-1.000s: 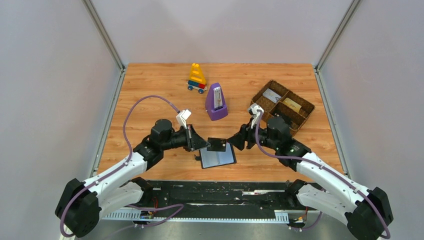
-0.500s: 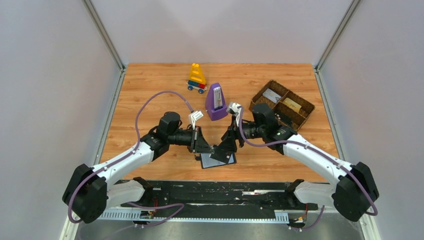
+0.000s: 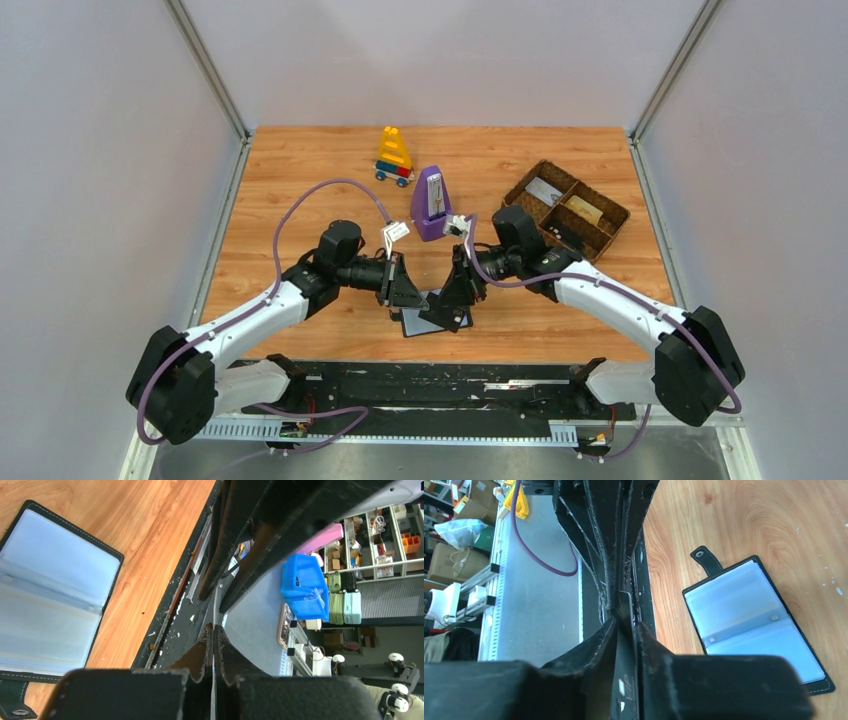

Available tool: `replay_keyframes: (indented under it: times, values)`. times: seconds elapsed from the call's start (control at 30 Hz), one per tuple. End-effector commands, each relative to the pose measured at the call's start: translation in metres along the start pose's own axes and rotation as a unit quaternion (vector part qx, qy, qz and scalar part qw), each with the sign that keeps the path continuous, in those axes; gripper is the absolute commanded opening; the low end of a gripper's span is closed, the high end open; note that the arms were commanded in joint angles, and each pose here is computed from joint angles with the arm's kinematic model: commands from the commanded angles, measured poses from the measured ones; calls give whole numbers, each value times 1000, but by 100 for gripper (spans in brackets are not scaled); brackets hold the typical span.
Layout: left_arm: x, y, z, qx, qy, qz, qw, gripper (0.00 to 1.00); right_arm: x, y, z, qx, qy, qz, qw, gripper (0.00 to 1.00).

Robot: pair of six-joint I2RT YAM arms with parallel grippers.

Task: Take the credit cards out of the card holder
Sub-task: Place the credit card in the storage box.

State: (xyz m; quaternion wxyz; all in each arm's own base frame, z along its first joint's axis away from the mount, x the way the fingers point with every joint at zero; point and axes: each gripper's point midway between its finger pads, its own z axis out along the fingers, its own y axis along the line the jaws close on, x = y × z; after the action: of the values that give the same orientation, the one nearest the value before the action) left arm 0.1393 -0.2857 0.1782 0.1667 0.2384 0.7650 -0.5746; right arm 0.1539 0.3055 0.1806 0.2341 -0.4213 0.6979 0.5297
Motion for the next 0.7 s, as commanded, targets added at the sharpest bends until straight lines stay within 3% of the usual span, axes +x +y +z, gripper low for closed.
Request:
replay_keyframes:
  times: [0.0, 0.03, 0.2, 0.27, 0.47, 0.67]
  values:
    - [-16, -13, -2, 14, -15, 40, 999, 1, -18, 11, -1, -27, -11, -15, 999, 6]
    - [-17, -13, -3, 9, -18, 39, 999, 5, -20, 9, -1, -18, -14, -10, 1000, 0]
    - [-35, -6, -11, -46, -70, 47, 995, 45, -39, -6, -7, 49, -56, 43, 996, 0]
    - [-42, -1, -18, -69, -95, 43, 992, 53, -49, -11, -14, 82, -86, 68, 991, 0]
    - [-52, -4, -25, -69, -147, 23, 986, 67, -80, -6, -31, 110, -198, 113, 968, 0]
    - [-60, -22, -21, -2, -177, 18, 984, 72, -97, -8, -49, 109, -329, 191, 918, 0]
